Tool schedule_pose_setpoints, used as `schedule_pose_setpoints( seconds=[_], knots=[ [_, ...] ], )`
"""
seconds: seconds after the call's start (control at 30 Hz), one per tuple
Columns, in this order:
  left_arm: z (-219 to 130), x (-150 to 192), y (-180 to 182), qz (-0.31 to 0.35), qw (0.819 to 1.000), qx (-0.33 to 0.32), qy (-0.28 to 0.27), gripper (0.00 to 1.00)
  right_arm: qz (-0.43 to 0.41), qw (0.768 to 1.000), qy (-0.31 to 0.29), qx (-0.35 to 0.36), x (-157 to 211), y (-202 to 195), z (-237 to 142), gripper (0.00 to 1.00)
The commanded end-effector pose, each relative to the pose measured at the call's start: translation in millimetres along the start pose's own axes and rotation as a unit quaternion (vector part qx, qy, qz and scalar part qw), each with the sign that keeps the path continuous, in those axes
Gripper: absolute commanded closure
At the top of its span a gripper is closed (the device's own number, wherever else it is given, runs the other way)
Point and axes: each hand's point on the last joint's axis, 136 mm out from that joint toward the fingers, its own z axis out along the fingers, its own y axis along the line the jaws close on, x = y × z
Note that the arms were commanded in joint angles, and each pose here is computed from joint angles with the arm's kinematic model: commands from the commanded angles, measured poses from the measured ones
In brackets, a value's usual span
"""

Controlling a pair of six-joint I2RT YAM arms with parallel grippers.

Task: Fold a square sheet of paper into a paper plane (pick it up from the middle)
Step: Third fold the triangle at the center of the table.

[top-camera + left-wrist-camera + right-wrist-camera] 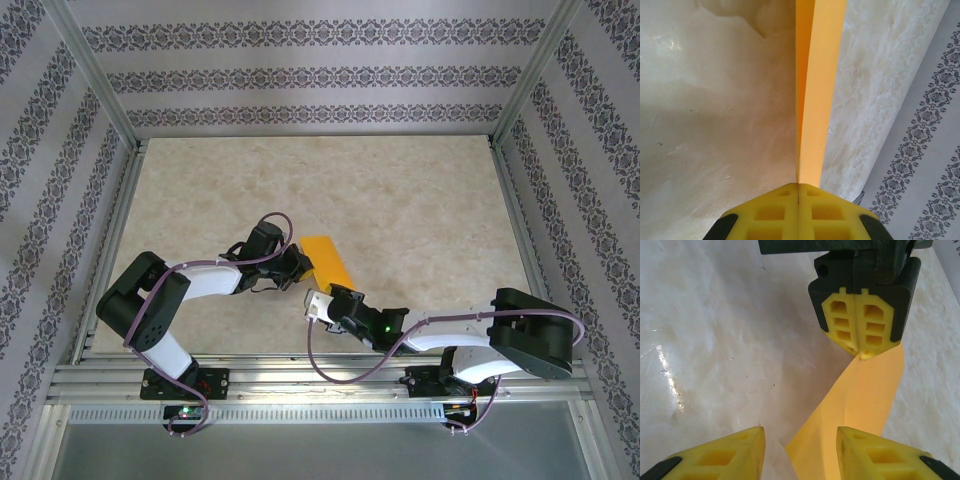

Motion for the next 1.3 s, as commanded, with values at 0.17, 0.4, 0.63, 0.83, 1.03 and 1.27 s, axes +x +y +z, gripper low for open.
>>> schedule_pose_setpoints(
  seconds=[0.17, 0.4, 0.63, 0.83, 1.03, 1.27],
  knots=[
    [-5, -5, -19, 0.008, 1.0, 0.027, -0.005, 0.98, 0.017, 0.999, 0.007, 0.03, -5, -8, 7, 0.65],
    [-4, -6, -18, 0.01, 1.0, 0.022, -0.005, 0.98, 0.013, 0.999, 0.009, 0.041, -8, -12, 8, 0.75],
    [-7, -7, -17, 0.004, 1.0, 0.021, -0.015, 0.98, 0.018, 0.999, 0.008, 0.046, -7, -14, 8, 0.8],
    [-10, -8, -16, 0.005, 1.0, 0.018, -0.02, 0.98, 0.031, 0.998, 0.007, 0.053, -5, -18, 6, 0.87],
    [-11, -11, -14, 0.007, 1.0, 0.012, -0.023, 0.86, 0.067, 0.997, 0.002, 0.034, -3, -18, 2, 1.0],
    [-39, -24, 4, 0.021, 0.997, -0.041, -0.059, 0.5, 0.214, 0.974, -0.026, -0.073, -19, -7, 2, 1.0]
  ],
)
